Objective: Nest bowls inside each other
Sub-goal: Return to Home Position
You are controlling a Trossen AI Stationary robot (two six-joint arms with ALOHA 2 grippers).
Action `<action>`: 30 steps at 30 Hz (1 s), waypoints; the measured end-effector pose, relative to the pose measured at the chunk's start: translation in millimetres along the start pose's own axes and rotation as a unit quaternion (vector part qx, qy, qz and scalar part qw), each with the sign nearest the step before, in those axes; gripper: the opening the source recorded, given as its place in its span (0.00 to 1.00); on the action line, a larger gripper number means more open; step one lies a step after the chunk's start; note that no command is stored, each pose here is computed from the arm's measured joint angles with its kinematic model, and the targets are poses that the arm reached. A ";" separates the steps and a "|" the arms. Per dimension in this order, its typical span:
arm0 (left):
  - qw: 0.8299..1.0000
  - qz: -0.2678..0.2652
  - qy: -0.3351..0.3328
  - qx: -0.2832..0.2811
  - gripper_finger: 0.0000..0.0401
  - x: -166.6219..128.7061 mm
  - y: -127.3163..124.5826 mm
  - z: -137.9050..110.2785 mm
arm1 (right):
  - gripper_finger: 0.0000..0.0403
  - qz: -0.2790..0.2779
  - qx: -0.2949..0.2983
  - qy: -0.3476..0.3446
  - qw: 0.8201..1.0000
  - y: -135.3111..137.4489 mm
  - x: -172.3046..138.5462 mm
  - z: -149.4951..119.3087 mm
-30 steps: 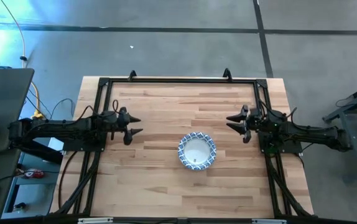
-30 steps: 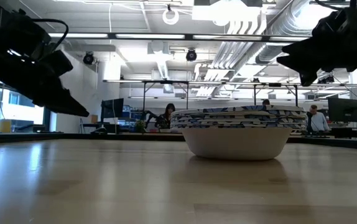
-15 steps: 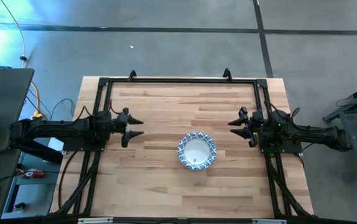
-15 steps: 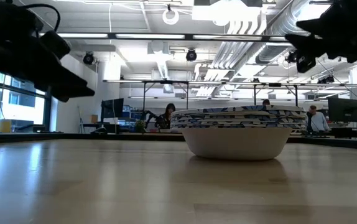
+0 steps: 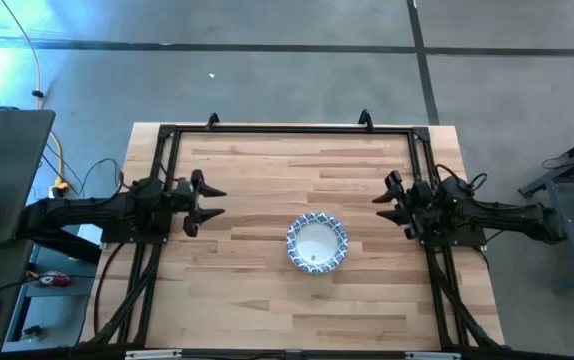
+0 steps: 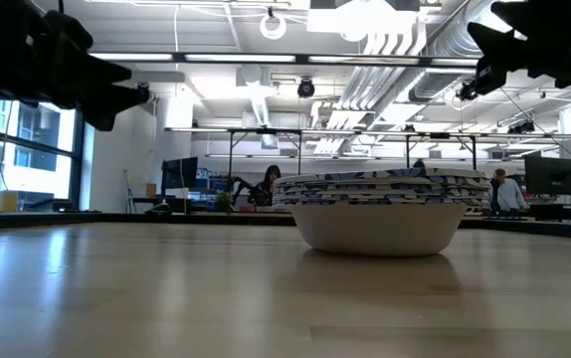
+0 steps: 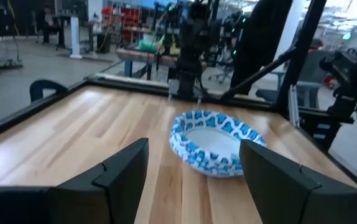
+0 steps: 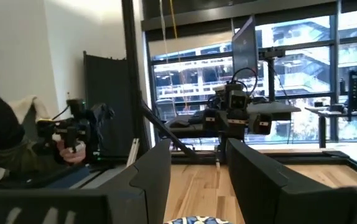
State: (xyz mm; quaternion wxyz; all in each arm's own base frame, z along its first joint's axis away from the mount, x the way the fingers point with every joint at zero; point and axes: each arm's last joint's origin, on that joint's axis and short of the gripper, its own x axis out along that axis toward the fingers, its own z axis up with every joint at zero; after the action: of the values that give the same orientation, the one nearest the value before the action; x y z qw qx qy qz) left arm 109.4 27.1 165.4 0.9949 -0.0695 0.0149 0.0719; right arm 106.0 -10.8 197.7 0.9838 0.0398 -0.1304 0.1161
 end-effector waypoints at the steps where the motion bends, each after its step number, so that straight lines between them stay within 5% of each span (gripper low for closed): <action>1: 1.000 -0.002 -0.006 0.001 0.60 -0.7 -0.3 1.0 | 0.36 0.003 0.000 0.000 1.000 0.2 0.0 0.0; 13: 1.000 -0.005 -0.030 -0.007 0.60 -4.1 -1.3 5.3 | 0.36 0.008 0.080 0.047 0.996 -0.4 -0.4 -9.2; 23: 0.999 0.009 -0.032 -0.010 0.60 -4.1 -0.5 5.5 | 0.32 -0.048 -0.014 0.056 0.997 -4.3 -0.9 -12.2; 30: 0.999 0.012 -0.034 -0.013 0.60 -4.2 -0.3 5.7 | 0.29 -0.052 -0.014 0.057 0.997 -4.5 -1.0 -12.3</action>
State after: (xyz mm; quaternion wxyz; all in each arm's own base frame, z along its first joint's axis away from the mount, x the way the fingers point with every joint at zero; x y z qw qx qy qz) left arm 105.4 27.0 171.3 0.9928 -0.0798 -0.0193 0.0868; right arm 109.2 -14.1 185.3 0.9948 0.0257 -0.0738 0.0651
